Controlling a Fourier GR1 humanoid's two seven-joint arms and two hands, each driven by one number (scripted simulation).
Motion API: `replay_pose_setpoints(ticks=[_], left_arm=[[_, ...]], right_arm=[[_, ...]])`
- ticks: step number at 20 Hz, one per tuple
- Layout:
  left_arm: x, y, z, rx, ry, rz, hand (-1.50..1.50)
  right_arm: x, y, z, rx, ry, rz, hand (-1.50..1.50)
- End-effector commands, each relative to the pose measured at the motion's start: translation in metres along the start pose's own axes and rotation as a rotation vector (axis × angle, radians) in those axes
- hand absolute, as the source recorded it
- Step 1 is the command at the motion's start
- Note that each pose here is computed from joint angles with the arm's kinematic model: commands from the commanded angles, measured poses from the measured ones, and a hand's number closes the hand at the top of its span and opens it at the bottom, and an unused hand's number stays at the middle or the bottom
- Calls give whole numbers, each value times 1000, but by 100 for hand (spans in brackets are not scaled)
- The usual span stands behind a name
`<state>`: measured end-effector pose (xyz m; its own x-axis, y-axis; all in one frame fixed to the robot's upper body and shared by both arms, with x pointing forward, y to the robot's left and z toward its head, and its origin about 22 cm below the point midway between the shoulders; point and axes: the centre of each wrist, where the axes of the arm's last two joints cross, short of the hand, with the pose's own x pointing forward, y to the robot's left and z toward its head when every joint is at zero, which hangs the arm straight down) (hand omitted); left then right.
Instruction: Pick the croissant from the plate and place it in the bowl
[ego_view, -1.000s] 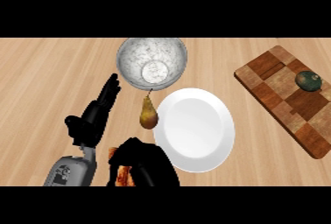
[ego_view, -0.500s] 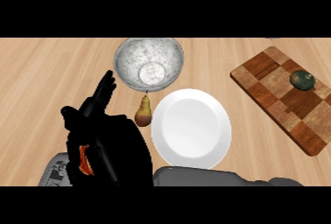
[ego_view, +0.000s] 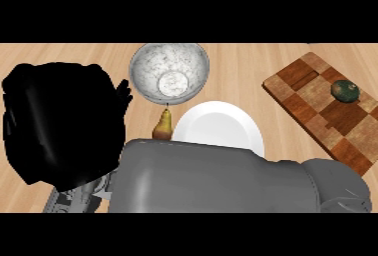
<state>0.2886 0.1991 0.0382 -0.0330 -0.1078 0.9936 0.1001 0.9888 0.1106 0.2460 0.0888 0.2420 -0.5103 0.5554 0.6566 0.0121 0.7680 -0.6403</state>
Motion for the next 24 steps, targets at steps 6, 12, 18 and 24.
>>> replay_pose_setpoints(ticks=[6,12,18,24], left_arm=[[-7,-6,5,13,-4,-15,0],[3,9,-2,1,-14,-5,0],[-4,1,1,20,-26,3,0],[2,-4,3,6,-8,7,0]], right_arm=[[19,-14,-63,-61,144,18,150],[-22,2,-86,-87,221,333,150],[-82,-1,-104,-96,260,398,150],[-129,1,-103,-96,297,425,150]])
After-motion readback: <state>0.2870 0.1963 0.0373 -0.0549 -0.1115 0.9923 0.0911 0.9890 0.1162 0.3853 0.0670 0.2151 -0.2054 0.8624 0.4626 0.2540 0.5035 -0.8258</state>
